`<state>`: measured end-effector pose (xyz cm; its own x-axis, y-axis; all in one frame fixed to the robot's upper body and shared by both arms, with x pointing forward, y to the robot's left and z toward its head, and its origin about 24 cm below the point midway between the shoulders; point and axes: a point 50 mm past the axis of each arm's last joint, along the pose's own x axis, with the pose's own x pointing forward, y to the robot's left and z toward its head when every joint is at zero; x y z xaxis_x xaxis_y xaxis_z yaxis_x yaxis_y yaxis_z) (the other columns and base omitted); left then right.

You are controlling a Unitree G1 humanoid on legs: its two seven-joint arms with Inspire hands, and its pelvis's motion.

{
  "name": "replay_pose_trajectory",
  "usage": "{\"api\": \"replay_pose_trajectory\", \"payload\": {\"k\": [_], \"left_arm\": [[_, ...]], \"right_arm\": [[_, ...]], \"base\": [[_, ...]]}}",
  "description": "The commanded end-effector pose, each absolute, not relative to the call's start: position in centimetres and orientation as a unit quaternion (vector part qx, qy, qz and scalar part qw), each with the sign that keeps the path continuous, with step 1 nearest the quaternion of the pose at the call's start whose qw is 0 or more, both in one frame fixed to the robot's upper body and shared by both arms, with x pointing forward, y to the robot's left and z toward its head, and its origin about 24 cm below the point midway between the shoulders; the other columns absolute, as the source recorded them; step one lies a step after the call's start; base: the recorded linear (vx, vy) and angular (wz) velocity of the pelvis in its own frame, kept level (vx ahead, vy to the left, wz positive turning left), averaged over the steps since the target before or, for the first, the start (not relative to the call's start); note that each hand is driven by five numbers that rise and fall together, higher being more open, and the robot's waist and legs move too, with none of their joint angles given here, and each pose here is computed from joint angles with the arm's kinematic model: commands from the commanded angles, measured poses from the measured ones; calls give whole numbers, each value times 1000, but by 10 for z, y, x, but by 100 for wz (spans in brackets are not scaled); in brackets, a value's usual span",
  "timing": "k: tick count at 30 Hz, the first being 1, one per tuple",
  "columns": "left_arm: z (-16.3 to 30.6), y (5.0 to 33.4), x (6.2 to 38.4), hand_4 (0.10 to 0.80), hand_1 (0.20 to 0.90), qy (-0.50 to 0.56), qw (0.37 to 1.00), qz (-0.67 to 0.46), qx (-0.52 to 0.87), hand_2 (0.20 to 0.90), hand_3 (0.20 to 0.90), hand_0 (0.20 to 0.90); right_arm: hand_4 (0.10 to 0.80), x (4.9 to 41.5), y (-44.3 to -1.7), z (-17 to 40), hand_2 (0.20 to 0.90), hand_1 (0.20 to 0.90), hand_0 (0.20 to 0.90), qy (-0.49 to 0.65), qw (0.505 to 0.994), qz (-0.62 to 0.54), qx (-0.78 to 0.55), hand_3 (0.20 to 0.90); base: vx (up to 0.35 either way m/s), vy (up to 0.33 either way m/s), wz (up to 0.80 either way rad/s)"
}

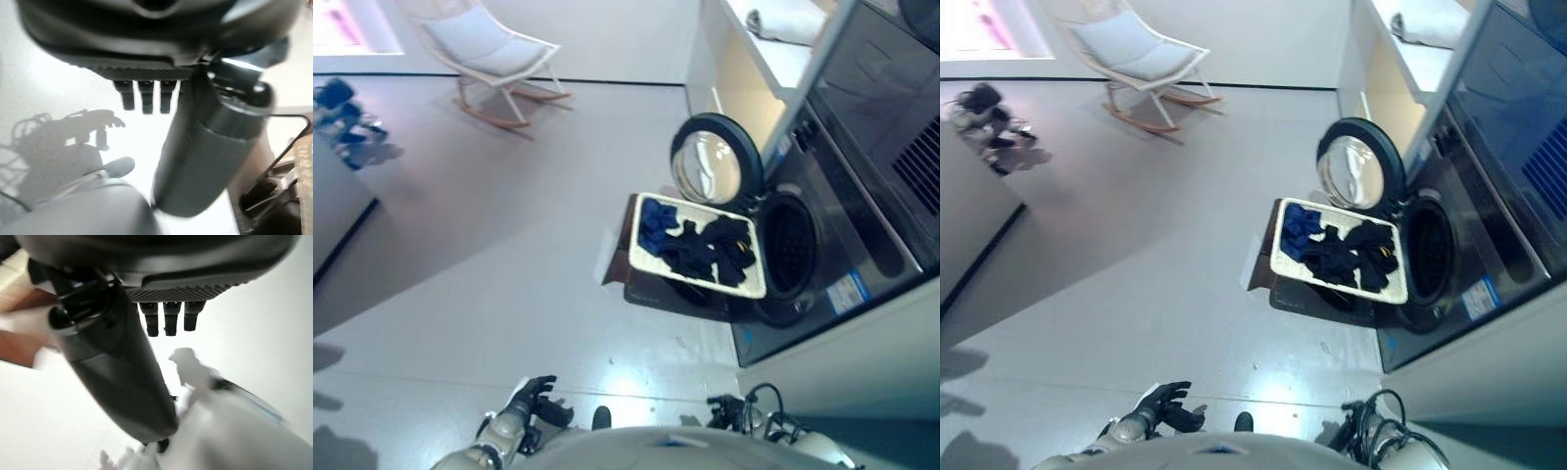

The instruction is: Pick up the clothes and place them into the washing machine

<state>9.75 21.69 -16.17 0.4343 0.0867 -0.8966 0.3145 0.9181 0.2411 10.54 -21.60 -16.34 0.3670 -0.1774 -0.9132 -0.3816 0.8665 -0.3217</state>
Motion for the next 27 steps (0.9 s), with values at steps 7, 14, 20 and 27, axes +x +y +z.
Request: {"api": "replay_pose_trajectory", "payload": {"k": [7,14,20,27], "left_arm": [[-165,220,87,800,900,549,813,-59,184,900,900,900],[-160,225,105,800,900,532,822,-48,197,900,900,900],[-156,220,119,800,900,512,832,-59,208,900,900,900],[-155,207,128,800,900,490,846,-65,202,900,900,900]], "right_arm": [[800,86,-240,-163,900,900,900,580,774,28,-251,900],[800,111,-246,-154,900,900,900,542,807,-16,-233,900],[800,89,-255,-158,900,900,900,573,785,-31,-231,900],[800,69,-263,-159,900,900,900,599,764,-41,-235,900]], "base": [[-9,14,-2],[131,132,13],[446,-80,9],[423,-187,52]]}}
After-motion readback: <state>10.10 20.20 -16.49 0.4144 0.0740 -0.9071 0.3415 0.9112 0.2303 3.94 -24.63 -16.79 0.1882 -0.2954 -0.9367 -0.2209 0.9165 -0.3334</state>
